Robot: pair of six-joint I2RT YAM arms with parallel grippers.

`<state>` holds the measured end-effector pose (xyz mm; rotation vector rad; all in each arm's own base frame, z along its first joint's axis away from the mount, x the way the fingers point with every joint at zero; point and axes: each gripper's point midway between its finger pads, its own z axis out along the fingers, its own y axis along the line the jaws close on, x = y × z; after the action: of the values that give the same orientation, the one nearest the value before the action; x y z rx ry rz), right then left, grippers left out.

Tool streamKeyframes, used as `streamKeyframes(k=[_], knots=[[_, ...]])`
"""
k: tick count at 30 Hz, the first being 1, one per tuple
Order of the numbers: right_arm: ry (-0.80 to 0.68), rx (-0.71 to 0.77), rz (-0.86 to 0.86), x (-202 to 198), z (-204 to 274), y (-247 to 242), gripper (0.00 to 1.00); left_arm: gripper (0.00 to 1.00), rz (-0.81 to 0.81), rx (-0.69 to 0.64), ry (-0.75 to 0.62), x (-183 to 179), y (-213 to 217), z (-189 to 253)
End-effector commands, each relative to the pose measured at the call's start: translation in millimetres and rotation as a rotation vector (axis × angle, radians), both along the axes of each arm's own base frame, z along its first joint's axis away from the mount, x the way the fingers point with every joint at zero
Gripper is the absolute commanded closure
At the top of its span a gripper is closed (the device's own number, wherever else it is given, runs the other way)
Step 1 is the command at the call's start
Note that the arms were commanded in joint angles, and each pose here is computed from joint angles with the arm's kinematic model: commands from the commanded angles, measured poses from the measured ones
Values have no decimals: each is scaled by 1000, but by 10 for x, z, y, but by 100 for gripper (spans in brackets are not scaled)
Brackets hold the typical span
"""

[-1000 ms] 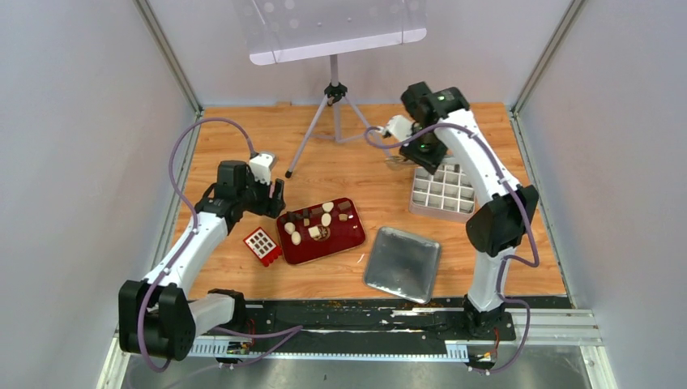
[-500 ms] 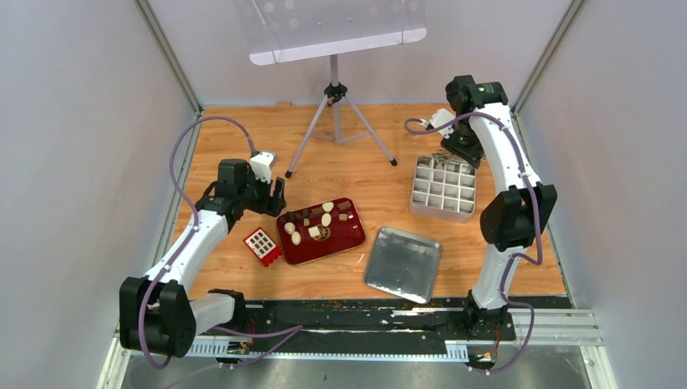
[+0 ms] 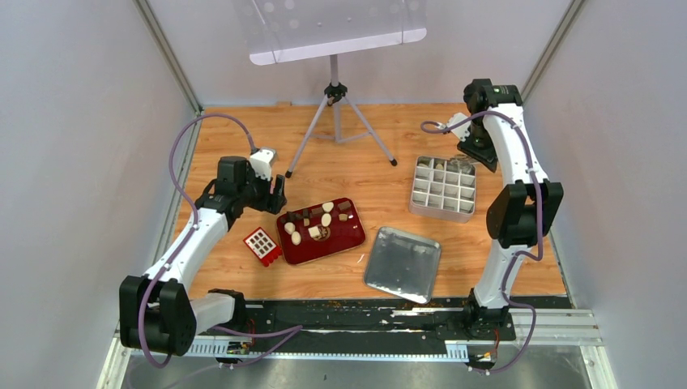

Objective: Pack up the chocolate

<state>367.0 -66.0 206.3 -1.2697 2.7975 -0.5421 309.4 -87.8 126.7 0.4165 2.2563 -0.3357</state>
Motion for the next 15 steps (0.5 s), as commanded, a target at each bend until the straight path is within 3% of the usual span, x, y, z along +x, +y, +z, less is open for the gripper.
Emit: streamKeyframes(k=[1, 8, 15], knots=[[-34, 1, -16, 93, -16, -51, 68, 21, 4, -25, -45, 87, -16, 151], [-56, 19, -32, 176, -35, -41, 55, 21, 2, -24, -47, 82, -16, 169], [-112, 51, -20, 210, 164, 54, 65, 21, 1, -24, -46, 70, -16, 167]])
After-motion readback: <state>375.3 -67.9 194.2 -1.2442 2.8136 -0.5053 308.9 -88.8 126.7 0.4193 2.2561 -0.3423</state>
